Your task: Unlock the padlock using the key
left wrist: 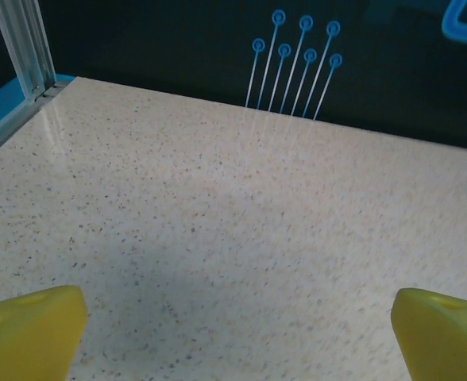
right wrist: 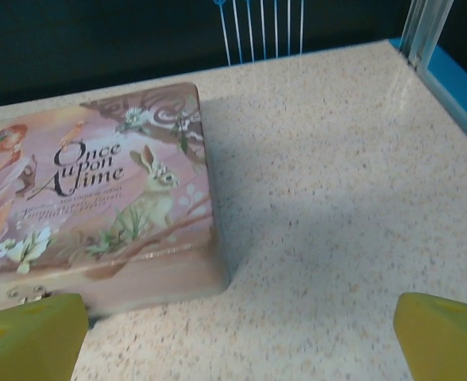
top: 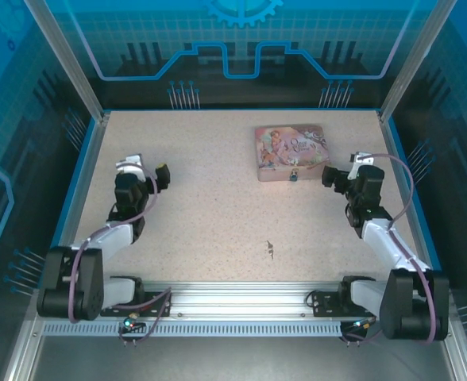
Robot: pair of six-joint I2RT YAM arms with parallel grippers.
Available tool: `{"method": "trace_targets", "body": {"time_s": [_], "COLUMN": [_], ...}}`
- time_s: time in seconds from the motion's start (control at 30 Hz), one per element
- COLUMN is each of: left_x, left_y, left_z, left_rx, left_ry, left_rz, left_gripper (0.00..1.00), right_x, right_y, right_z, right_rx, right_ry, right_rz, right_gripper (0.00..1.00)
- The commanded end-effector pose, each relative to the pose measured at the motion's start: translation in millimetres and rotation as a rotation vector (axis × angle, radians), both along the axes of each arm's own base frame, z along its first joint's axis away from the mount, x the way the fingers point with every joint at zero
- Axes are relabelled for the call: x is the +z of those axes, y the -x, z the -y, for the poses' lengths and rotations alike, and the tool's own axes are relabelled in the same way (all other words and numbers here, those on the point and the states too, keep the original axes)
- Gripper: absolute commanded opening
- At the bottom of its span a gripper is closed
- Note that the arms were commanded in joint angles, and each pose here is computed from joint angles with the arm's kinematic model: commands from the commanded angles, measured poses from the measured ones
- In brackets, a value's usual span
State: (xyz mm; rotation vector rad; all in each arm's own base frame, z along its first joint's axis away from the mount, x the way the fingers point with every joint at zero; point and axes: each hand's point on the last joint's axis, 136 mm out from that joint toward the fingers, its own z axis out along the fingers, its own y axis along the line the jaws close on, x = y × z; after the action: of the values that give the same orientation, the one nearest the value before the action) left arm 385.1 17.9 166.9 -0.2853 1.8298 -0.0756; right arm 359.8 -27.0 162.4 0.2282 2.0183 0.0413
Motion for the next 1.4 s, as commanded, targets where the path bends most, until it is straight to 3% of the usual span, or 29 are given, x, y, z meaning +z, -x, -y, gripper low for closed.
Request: {"method": "trace_targets", "body": {"time_s": [0.0, 0.2, 0.47, 0.63, 0.83, 1.17, 1.37], "left_x": [16.6, 22.9, 27.2, 27.1, 2.2, -46.7, -68.4], "left_y": [-0.2, -16.9, -34.3, -50.6, -77.2, -99.8, -105.9], "left_z": [3.1, 54.7, 163.8, 232.8, 286.0, 345.8, 360.3], "left_rx": [0.029, -0.148, -0.437, -0.589, -0.638, -0.680, -0.655], "left_ry": [0.183, 0.427, 0.520, 0.570, 0.616, 0.618, 0.595], "left_rz": [-0.098, -0.269, -0.373, -0.411, -0.476, -0.597, -0.635], "left_gripper": [0.99, 0.99, 0.98, 0.96, 0.94, 0.90, 0.81], "right_x": [-8.9, 2.6, -7.9, -9.7, -23.5, -57.9, -69.0], "right_y": [19.5, 11.4, -31.0, -57.1, -94.9, -135.1, -139.3], "right_z": [1.5, 35.5, 41.1, 44.9, 20.0, -17.5, -37.0], "right_rx": [-0.020, -0.109, -0.037, -0.006, 0.119, 0.186, 0.246], "right_ry": [-0.109, -0.376, -0.571, -0.588, -0.637, -0.673, -0.687], "right_rz": [-0.084, -0.070, -0.109, -0.097, -0.147, -0.220, -0.264], "right_gripper": [1.00, 1.00, 1.00, 1.00, 0.96, 0.91, 0.77]}}
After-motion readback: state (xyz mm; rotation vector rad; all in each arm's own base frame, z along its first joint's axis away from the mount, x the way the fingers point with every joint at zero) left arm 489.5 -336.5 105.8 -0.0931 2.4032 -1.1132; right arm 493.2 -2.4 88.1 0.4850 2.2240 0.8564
